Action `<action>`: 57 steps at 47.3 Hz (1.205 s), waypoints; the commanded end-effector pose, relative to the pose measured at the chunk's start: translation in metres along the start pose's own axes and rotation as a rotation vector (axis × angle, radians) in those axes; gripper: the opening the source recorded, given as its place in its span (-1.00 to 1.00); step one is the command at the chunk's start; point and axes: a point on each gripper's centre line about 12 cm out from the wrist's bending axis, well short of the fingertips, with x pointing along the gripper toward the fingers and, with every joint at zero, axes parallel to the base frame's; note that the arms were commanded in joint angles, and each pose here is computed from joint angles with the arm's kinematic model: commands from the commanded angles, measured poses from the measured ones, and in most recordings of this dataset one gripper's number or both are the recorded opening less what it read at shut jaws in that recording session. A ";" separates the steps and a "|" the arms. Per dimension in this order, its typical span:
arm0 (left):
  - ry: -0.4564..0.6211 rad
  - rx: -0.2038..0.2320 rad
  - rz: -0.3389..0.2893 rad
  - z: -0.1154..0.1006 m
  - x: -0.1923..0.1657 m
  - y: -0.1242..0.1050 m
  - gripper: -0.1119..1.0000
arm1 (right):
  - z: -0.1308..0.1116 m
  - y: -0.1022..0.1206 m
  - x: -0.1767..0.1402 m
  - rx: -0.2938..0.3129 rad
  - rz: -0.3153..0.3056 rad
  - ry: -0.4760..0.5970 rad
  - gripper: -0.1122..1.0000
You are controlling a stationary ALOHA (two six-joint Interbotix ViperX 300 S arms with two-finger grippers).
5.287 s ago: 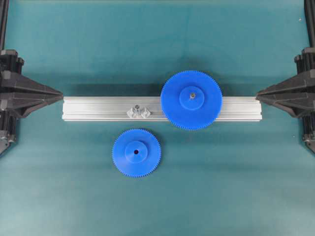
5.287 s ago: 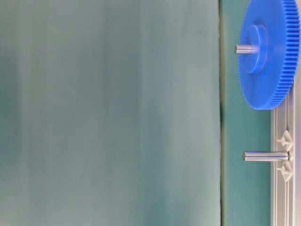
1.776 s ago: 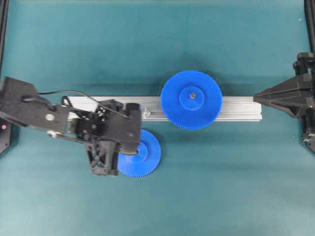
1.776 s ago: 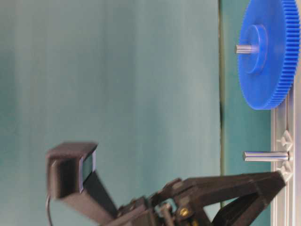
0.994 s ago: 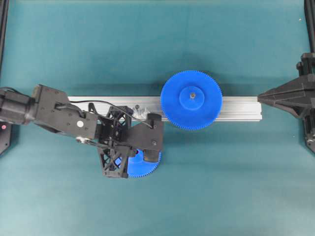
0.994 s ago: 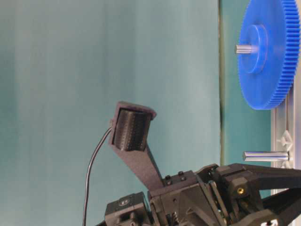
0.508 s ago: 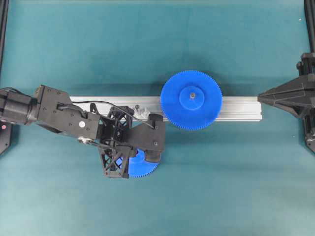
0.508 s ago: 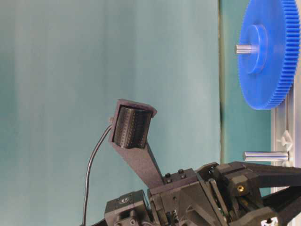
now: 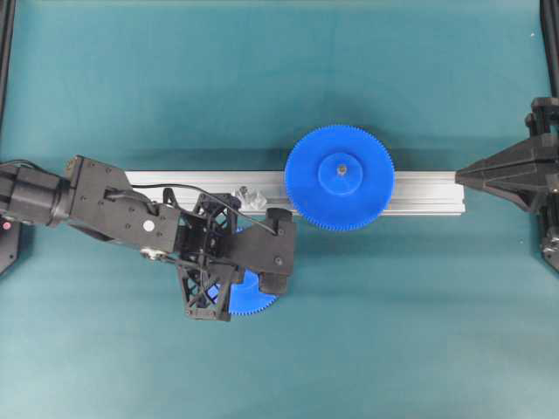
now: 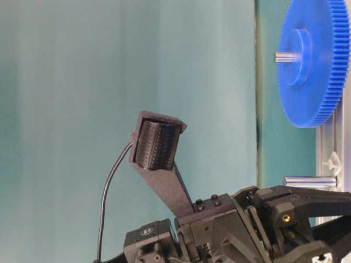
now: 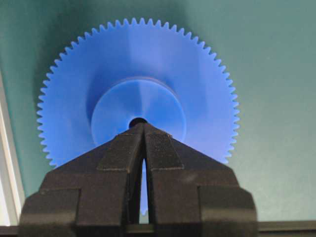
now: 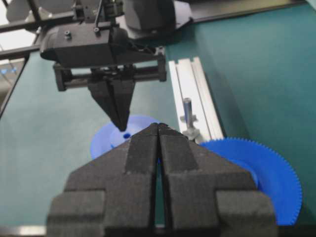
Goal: Insert the small gear onto the shaft.
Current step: 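Close the left gripper on the small blue gear's hub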
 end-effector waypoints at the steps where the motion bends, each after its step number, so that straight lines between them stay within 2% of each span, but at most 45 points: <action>1: -0.044 0.006 -0.003 0.011 -0.010 -0.002 -0.79 | 0.004 0.000 0.001 0.011 -0.001 -0.005 -0.72; 19: 0.000 0.011 0.000 0.007 -0.009 -0.002 -0.79 | 0.002 0.000 0.001 0.014 -0.003 0.012 -0.72; 29: -0.009 0.031 -0.001 0.009 -0.011 -0.003 -0.79 | 0.002 0.000 0.001 0.014 -0.003 0.012 -0.72; 48: -0.012 0.029 -0.001 0.017 -0.005 -0.003 -0.79 | 0.002 0.000 0.001 0.014 -0.003 0.012 -0.72; 54: -0.018 0.031 0.000 0.020 -0.005 -0.003 -0.69 | 0.002 0.000 0.001 0.014 -0.003 0.012 -0.72; 57: -0.018 0.029 0.000 0.020 -0.005 -0.003 -0.52 | 0.002 0.000 0.001 0.014 -0.003 0.012 -0.72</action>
